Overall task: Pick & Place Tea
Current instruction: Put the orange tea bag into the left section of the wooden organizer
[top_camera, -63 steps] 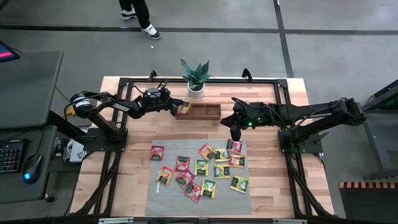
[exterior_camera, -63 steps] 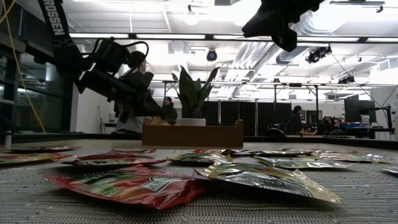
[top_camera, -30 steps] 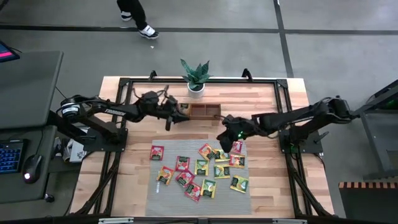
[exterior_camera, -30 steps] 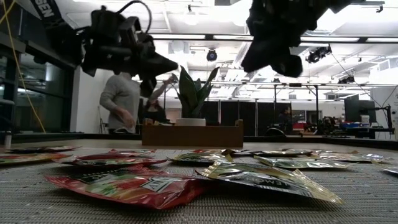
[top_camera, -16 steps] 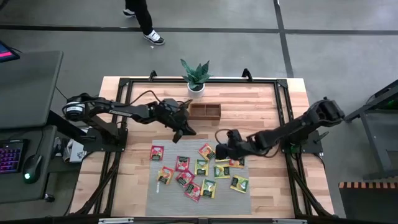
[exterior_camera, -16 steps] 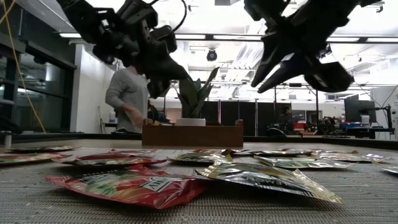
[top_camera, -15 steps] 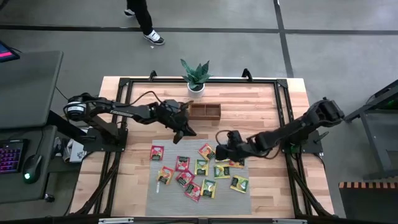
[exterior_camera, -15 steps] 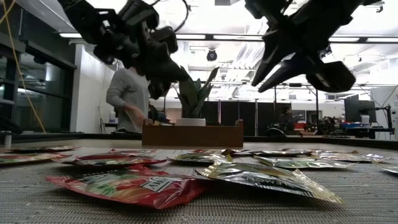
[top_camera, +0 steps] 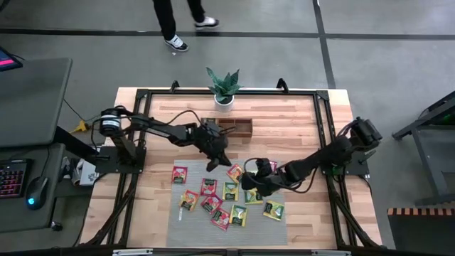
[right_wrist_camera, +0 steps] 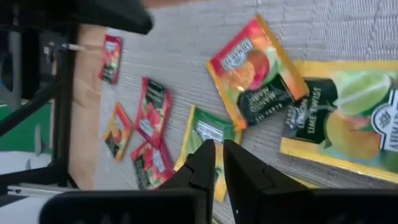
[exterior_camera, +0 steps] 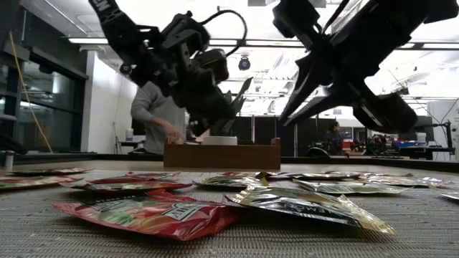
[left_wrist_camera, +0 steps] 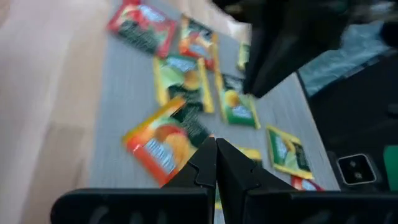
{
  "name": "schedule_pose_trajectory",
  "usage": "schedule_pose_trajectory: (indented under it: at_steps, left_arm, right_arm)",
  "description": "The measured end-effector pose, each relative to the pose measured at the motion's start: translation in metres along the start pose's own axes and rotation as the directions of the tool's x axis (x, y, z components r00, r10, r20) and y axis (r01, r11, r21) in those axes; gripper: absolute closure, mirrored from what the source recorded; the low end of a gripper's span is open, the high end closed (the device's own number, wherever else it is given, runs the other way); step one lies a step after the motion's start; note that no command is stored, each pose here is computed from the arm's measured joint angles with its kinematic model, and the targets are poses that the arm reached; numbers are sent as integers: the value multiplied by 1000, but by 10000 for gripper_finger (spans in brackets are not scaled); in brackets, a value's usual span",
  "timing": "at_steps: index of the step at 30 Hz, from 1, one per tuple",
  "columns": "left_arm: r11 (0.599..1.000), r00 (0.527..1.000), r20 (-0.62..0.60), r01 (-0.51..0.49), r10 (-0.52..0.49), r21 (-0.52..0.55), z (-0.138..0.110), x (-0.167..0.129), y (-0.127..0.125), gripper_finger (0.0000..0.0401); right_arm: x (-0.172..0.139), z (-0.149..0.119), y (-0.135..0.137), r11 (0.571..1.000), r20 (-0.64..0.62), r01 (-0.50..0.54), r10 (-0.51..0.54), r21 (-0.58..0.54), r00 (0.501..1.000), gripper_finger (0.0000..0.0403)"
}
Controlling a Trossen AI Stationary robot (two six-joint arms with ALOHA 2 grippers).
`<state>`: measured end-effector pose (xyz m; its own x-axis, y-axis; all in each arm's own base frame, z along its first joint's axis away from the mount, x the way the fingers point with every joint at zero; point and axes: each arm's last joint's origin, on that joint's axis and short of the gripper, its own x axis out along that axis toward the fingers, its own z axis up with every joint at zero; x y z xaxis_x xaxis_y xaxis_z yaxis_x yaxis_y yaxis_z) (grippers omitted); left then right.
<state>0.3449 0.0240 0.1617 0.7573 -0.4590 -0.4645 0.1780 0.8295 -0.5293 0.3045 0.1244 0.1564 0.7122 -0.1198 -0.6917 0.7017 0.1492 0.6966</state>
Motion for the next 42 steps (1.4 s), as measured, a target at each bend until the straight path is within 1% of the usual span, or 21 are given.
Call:
schedule_pose_trajectory:
  at_steps: [5,10,11,14,18,20,25,31,34,38,42]
  left_arm:
    - [999,998,-57,36,-36,-1,-2,24,-1,401]
    - [998,992,-125,-4,-3,-62,-10,39,8,401]
    - [997,989,-145,-21,9,-81,-13,40,11,401]
    - [995,989,-140,-55,44,-79,-15,44,15,401]
    - [991,983,-168,-94,77,-94,-21,45,19,401]
    - [989,981,-165,-116,101,-87,-21,45,20,401]
    - [987,978,-172,-135,119,-86,-25,49,24,401]
    - [981,974,-167,-170,153,-93,-25,49,25,401]
    - [978,972,-166,-184,166,-98,-25,49,25,401]
    - [978,972,-167,-184,166,-98,-26,49,26,401]
    - [978,971,-169,-186,168,-98,-26,49,26,401]
  right_arm:
    - [2,-1,-3,1000,-10,20,-19,9,1000,389]
    - [2,-2,-5,998,-48,44,-42,34,998,380]
    - [2,-2,-5,998,-54,48,-46,37,997,376]
    - [2,-3,-6,998,-68,53,-50,44,996,356]
    - [2,-3,-6,997,-67,60,-57,44,996,325]
    - [3,0,-7,996,-61,69,-66,54,996,311]
    - [7,9,-6,994,-45,78,-75,75,996,285]
    - [10,20,-6,991,-27,98,-95,95,995,279]
    - [14,24,-10,985,-25,141,-139,99,990,278]
    - [28,25,-19,974,-64,197,-190,117,980,278]
    - [42,22,-20,977,-79,166,-157,136,984,279]
